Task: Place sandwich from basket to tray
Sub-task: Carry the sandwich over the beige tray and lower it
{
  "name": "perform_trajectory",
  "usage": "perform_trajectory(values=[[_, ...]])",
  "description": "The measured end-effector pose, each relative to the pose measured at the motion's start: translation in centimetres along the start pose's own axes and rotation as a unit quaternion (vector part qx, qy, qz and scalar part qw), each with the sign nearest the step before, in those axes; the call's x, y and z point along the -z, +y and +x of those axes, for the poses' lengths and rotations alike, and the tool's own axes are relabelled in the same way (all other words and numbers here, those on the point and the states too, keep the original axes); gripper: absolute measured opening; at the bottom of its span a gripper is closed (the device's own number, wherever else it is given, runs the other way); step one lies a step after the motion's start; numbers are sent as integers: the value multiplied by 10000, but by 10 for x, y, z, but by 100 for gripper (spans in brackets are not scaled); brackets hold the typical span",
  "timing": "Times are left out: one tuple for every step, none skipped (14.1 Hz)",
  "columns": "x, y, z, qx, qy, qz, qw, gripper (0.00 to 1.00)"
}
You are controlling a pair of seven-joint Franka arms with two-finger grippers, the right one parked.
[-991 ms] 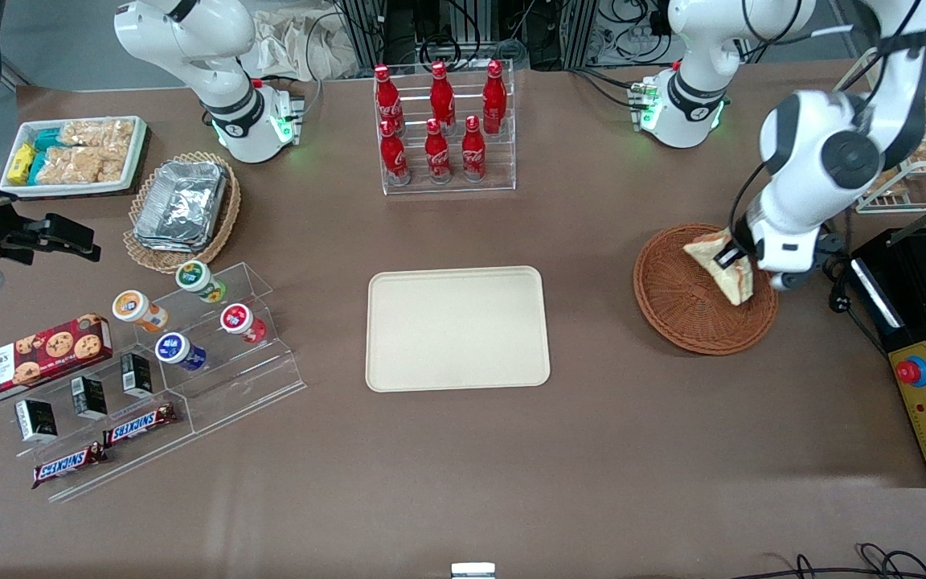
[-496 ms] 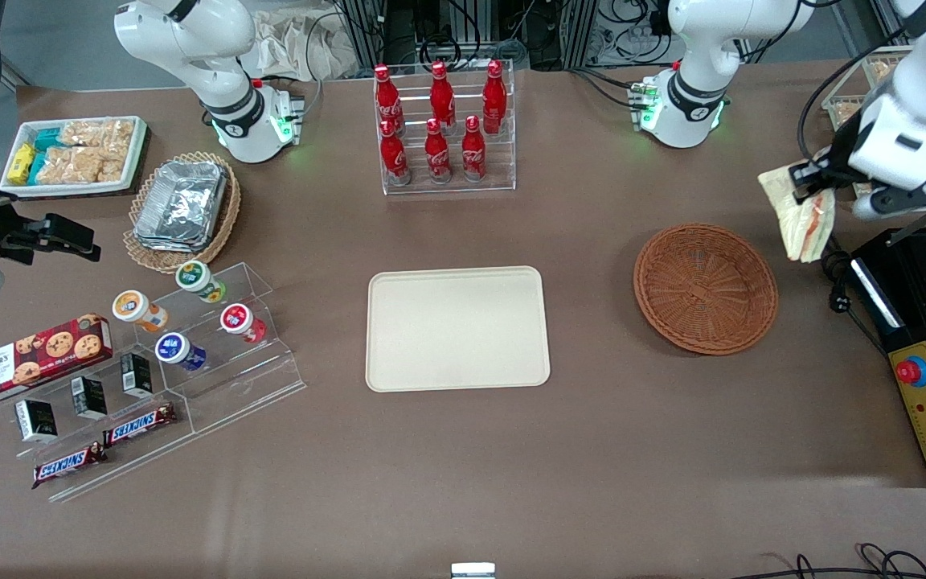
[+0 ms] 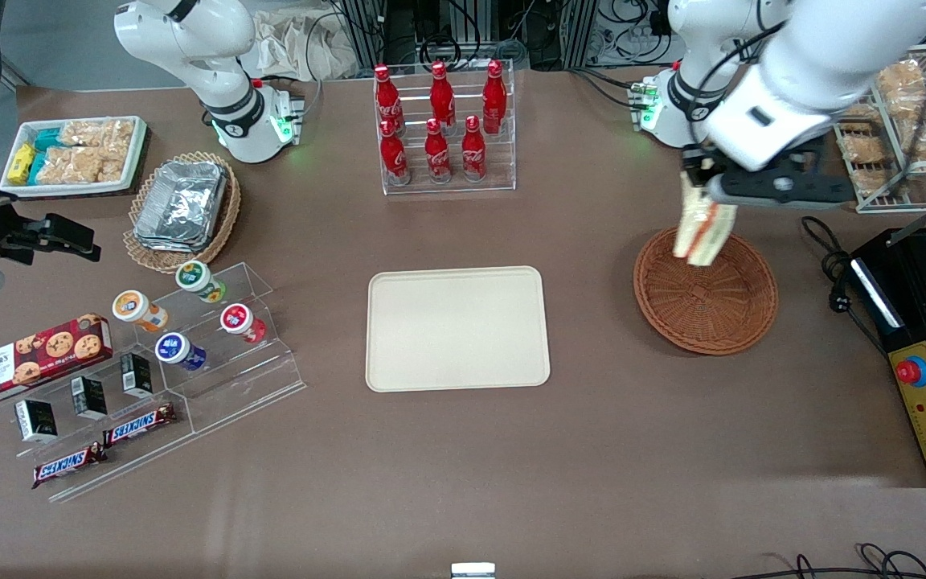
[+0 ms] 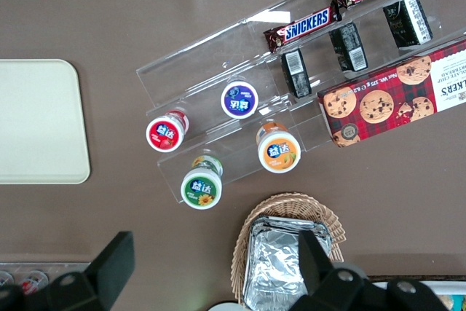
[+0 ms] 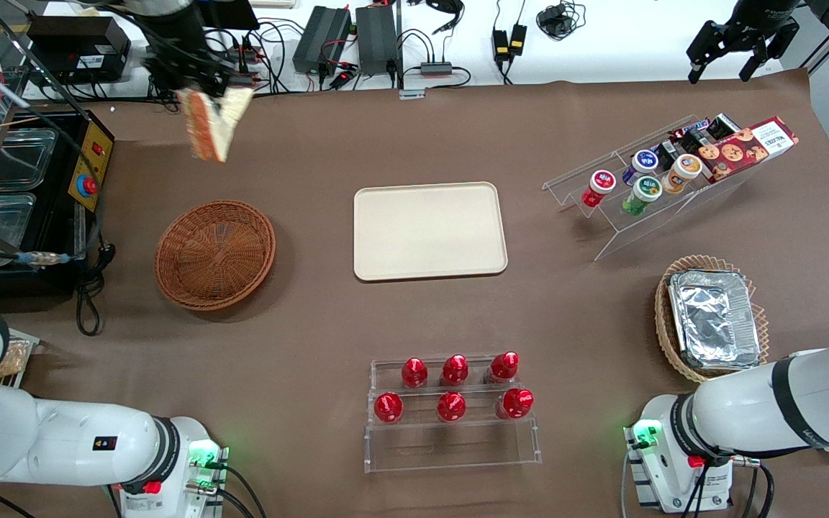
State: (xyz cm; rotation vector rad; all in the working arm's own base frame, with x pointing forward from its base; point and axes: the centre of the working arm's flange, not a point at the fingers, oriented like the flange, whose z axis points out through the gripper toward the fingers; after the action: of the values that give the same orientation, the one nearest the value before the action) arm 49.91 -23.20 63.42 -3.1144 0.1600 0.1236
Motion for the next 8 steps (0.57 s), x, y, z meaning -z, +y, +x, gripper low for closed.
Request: perform_trajectory(values=[[-11, 25, 1, 71, -80, -15, 9999, 24], [-22, 50, 4, 142, -135, -54, 9998, 24], [-34, 73, 9, 223, -158, -70, 9996, 24], [-48, 93, 15, 312, -119, -62, 9994, 24], [-62, 110, 21, 370, -77, -73, 9993, 24], [-80, 125, 28, 386, -108, -88, 9992, 24], [-103, 138, 35, 388, -196, -94, 9990, 24], [-126, 147, 43, 430, -276, -119, 9986, 24]])
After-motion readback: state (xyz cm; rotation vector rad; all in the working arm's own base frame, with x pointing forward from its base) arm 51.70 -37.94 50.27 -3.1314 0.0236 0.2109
